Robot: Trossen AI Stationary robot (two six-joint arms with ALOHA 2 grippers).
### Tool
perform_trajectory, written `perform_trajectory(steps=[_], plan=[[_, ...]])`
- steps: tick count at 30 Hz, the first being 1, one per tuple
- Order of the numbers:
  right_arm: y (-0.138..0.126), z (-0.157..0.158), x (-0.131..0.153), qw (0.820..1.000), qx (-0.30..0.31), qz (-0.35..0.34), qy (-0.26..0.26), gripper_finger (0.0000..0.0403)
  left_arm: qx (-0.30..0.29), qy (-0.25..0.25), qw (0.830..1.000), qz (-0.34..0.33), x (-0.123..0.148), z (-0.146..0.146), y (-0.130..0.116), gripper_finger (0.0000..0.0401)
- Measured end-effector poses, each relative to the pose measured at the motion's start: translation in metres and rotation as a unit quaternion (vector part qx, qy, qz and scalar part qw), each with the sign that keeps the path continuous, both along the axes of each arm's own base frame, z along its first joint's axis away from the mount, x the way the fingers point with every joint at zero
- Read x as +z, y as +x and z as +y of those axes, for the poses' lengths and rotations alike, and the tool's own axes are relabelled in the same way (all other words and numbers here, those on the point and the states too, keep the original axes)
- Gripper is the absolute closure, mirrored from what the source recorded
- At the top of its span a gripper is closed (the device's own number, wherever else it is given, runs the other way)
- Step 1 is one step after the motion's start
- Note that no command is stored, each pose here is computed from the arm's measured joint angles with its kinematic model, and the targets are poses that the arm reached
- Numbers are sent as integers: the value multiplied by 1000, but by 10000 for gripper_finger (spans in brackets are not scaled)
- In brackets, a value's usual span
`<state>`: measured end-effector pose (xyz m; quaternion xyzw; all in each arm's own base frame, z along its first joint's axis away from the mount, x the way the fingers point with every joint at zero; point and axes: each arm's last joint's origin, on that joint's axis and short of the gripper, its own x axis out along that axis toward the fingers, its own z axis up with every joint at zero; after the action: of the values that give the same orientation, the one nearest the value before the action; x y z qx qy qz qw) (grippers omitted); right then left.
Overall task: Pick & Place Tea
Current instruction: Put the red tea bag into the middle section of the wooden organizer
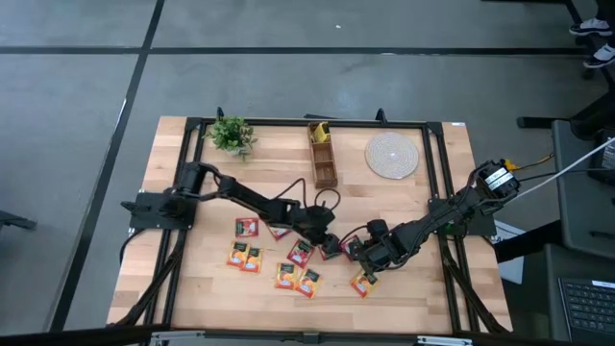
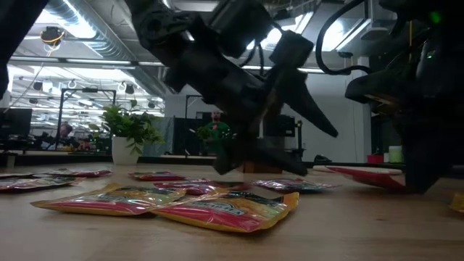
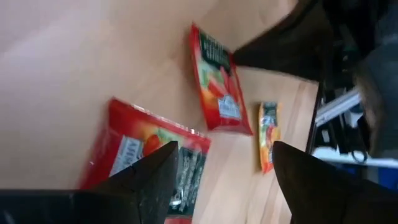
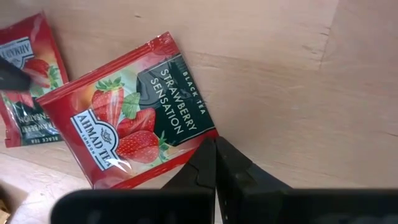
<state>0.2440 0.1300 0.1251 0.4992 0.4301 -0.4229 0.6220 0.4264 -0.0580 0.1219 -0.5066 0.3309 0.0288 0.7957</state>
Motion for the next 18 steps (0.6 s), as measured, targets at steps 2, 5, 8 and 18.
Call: perform_trajectory(steps=[2,5,8,18], plan=[[0,0,0,1000,0,-1,0,402,-8,-1,1000,3,-3,0,6,148],[0,0,0,1000,-1,-2,0,402,-6,0,1000,19,-6,2,6,148],[0,0,0,1000,-1,-2,0,402,-2,3,1000,22,-7,3,6,148],[1,0,0,1000,-2,-7,-4,402,21,10,1000,8,-5,4,8,148]])
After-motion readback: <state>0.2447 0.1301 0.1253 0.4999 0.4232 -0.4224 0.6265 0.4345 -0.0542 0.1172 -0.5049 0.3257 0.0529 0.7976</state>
